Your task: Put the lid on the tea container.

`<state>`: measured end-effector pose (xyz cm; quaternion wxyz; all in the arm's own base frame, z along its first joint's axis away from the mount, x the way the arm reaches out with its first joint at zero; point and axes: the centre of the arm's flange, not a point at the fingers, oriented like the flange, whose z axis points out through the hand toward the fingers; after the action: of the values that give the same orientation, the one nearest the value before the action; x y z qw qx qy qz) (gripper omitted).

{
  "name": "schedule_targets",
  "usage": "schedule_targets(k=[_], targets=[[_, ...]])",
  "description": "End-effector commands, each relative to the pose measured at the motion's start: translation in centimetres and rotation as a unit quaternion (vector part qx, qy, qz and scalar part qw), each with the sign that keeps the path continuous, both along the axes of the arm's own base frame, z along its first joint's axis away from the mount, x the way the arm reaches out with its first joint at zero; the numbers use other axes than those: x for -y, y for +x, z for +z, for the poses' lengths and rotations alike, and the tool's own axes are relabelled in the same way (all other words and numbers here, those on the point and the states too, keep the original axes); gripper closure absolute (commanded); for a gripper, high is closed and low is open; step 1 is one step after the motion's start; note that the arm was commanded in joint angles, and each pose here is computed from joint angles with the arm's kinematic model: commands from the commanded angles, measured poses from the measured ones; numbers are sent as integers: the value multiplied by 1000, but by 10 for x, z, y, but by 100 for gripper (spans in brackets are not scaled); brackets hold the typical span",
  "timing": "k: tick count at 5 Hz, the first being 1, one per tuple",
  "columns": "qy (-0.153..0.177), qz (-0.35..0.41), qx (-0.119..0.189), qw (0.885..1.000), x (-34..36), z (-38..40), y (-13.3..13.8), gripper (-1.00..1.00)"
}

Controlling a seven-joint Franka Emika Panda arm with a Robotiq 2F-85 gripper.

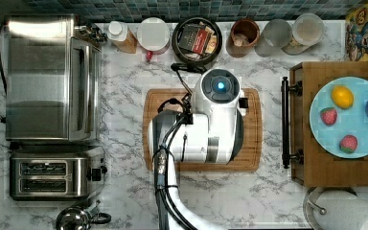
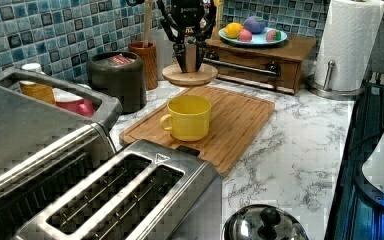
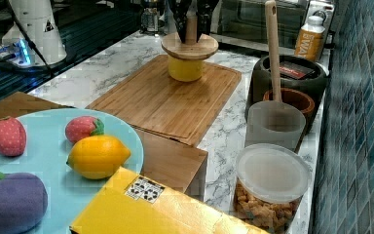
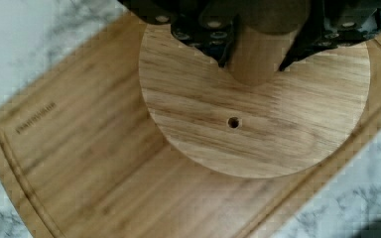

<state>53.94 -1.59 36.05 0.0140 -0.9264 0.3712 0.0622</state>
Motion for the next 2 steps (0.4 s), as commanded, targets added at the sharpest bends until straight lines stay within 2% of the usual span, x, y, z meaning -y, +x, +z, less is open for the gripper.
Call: schedule_targets(k=[1, 2], targets=[[16, 46, 216, 975, -3, 146, -11, 100], [9, 40, 240, 970, -4, 163, 1, 100]])
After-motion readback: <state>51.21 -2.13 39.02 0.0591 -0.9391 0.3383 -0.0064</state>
